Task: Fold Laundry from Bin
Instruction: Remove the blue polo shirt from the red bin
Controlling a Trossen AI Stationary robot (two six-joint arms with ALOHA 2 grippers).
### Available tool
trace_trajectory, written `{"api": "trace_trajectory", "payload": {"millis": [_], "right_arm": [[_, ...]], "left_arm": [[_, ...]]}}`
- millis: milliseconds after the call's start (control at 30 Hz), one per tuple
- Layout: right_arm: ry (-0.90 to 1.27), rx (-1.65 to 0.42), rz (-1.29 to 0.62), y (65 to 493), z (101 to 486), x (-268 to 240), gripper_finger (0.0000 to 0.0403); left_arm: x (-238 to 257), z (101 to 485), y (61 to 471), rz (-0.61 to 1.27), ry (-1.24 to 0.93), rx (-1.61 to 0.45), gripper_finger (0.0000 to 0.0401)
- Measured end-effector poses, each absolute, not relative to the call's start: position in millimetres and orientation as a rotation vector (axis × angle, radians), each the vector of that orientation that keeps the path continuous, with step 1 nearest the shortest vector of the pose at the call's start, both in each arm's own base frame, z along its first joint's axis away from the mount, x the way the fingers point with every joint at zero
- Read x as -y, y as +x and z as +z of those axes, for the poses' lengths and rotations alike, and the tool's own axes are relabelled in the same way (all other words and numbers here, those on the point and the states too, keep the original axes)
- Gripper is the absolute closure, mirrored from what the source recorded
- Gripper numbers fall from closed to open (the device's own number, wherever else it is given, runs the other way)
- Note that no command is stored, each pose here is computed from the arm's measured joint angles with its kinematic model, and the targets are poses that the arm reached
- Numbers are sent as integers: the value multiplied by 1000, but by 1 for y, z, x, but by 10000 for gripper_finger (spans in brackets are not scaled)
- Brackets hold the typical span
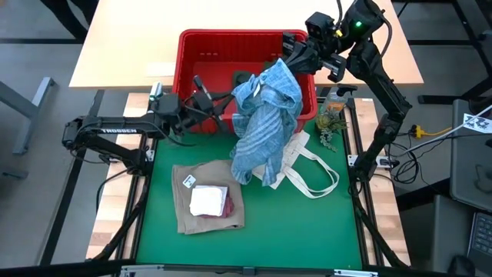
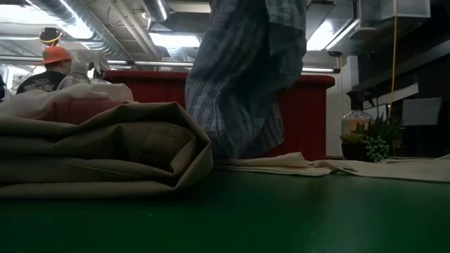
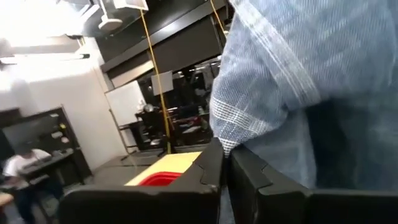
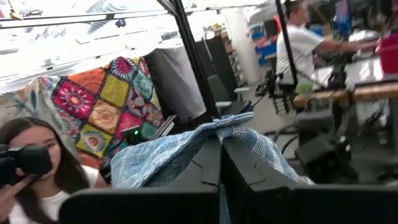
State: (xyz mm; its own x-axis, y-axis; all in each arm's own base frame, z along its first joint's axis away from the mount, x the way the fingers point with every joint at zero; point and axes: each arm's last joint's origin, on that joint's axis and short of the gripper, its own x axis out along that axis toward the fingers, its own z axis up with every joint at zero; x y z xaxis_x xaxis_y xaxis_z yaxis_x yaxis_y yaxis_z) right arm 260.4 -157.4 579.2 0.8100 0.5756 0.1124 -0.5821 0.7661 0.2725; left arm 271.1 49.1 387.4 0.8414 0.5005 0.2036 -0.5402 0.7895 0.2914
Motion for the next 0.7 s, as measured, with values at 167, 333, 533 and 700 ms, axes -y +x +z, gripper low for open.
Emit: {"api": "trace_trajectory", "payload": {"millis": [167, 333, 533, 700], "right_arm": [[399, -72, 642, 257, 572, 149, 400], [384, -156, 656, 237, 565, 124, 400], [210, -293, 409, 202, 551, 91, 400], [81, -542, 155, 184, 534, 73, 400]], "left_arm": [[-28, 391, 268, 532, 314, 136, 398], [0, 404, 247, 564, 274, 144, 399], [30, 414, 222, 492, 210, 167, 400], [49, 407, 223, 384, 119, 136, 400]]}}
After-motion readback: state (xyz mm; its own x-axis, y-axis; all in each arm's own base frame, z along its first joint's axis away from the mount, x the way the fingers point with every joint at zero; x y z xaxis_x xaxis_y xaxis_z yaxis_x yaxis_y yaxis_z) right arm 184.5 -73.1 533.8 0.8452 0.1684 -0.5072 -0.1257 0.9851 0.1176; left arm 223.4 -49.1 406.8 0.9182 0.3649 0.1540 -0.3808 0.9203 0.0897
